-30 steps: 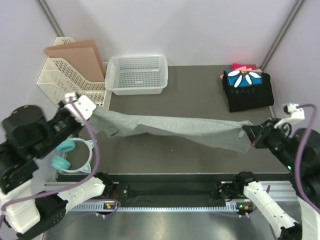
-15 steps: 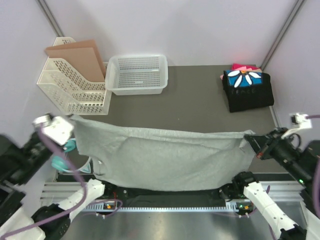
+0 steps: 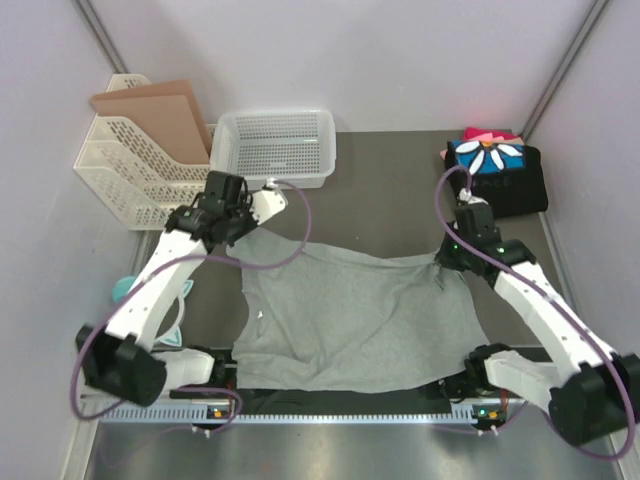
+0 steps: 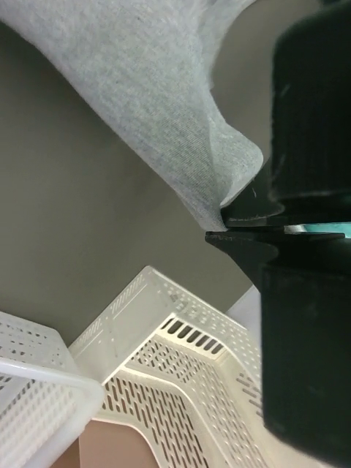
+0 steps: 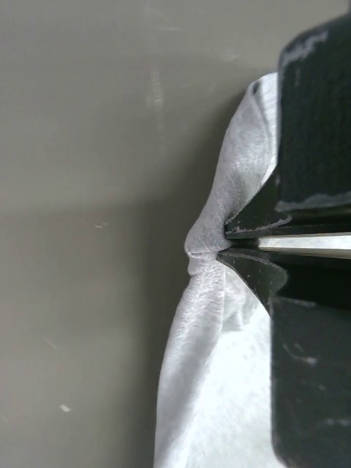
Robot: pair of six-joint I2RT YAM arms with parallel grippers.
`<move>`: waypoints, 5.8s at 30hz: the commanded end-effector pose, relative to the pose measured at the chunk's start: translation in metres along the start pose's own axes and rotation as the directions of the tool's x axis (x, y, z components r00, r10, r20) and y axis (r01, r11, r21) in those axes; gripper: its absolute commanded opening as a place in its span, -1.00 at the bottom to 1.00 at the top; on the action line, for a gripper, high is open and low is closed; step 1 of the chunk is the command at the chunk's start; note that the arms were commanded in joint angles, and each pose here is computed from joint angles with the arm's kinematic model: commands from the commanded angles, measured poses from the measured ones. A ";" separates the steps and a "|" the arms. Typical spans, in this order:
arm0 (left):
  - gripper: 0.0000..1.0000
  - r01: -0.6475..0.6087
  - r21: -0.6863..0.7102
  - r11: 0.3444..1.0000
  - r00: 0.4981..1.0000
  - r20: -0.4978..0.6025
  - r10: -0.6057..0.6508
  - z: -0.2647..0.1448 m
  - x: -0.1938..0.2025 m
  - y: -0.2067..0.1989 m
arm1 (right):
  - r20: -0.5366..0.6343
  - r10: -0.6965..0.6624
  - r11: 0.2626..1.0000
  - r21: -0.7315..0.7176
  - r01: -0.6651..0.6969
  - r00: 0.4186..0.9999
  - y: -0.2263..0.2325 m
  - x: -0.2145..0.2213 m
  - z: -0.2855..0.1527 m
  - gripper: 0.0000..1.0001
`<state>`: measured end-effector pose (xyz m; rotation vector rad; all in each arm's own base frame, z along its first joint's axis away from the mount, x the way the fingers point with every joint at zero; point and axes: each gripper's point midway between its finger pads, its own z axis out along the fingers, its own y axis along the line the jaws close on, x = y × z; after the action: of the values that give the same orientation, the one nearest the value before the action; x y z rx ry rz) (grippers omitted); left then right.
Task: Fold and stack the t-shirts
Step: Flatten out the tshirt
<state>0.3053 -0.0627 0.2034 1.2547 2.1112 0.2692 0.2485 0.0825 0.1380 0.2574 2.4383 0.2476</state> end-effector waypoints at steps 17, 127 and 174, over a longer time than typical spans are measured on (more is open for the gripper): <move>-1.00 0.023 -0.147 0.989 0.998 -0.062 -0.033 0.101 -0.003 0.092 | 0.120 -0.050 0.977 0.213 0.023 0.992 0.005 -0.091 0.077 0.58; 0.33 0.309 0.081 0.948 0.939 -0.182 -0.291 0.190 0.078 0.038 | -0.114 0.031 0.982 0.189 -0.009 0.993 -0.026 0.021 0.104 -1.00; -1.00 0.288 0.081 0.954 0.957 -0.042 -0.285 0.085 0.040 0.068 | -0.046 0.009 0.990 0.140 -0.003 0.999 -0.019 0.004 0.075 -1.00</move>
<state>0.3887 -0.0024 0.0693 0.9891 2.5053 0.0181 0.2827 0.0742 0.0455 0.3476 2.5836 0.0565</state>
